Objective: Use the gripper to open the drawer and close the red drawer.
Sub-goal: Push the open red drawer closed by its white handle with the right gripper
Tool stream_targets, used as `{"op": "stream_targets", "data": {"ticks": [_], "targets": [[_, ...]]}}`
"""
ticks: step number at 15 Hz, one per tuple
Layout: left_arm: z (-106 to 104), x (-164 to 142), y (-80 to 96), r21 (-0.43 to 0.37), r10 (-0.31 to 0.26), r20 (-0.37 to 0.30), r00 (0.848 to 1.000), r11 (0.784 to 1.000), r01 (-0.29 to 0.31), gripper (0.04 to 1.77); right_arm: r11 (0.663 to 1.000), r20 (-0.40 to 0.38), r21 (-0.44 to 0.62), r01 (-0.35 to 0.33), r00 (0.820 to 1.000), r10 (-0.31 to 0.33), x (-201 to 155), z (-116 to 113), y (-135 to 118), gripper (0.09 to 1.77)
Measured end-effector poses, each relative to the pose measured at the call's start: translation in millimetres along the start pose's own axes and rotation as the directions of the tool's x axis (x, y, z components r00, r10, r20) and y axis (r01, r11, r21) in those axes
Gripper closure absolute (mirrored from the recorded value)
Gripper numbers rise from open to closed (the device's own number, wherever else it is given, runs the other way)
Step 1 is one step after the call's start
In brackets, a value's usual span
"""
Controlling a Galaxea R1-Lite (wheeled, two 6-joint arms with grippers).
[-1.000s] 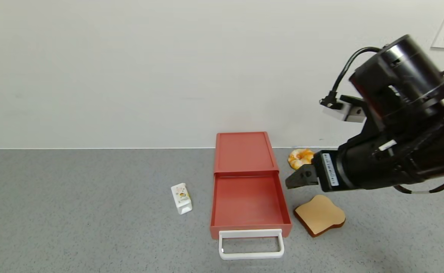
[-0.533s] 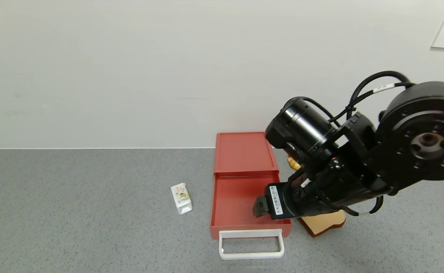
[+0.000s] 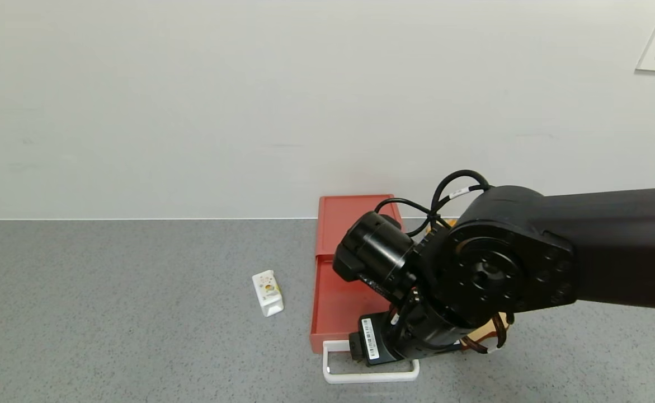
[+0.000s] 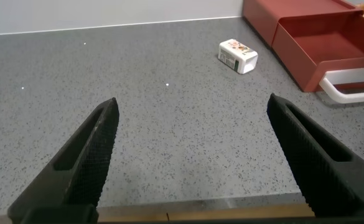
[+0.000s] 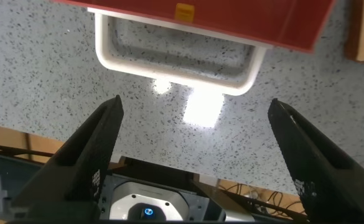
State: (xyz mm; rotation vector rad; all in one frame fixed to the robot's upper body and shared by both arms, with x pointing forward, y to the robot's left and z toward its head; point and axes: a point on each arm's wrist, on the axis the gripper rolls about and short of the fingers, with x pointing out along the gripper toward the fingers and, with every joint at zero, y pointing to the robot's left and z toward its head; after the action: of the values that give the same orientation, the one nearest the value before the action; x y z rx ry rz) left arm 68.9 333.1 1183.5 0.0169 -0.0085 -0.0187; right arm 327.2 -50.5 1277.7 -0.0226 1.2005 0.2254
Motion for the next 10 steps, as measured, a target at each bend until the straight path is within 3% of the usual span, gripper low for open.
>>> {"op": "stream_targets", "data": {"ticks": [10], "targets": [[0.0, 0.0, 0.0, 0.0, 0.0, 0.0, 1.0, 1.0, 0.0, 0.09, 0.999, -0.025, 0.05, 0.021, 0.999, -0.02, 39.6, 10.6, 19.7, 0.15]]}}
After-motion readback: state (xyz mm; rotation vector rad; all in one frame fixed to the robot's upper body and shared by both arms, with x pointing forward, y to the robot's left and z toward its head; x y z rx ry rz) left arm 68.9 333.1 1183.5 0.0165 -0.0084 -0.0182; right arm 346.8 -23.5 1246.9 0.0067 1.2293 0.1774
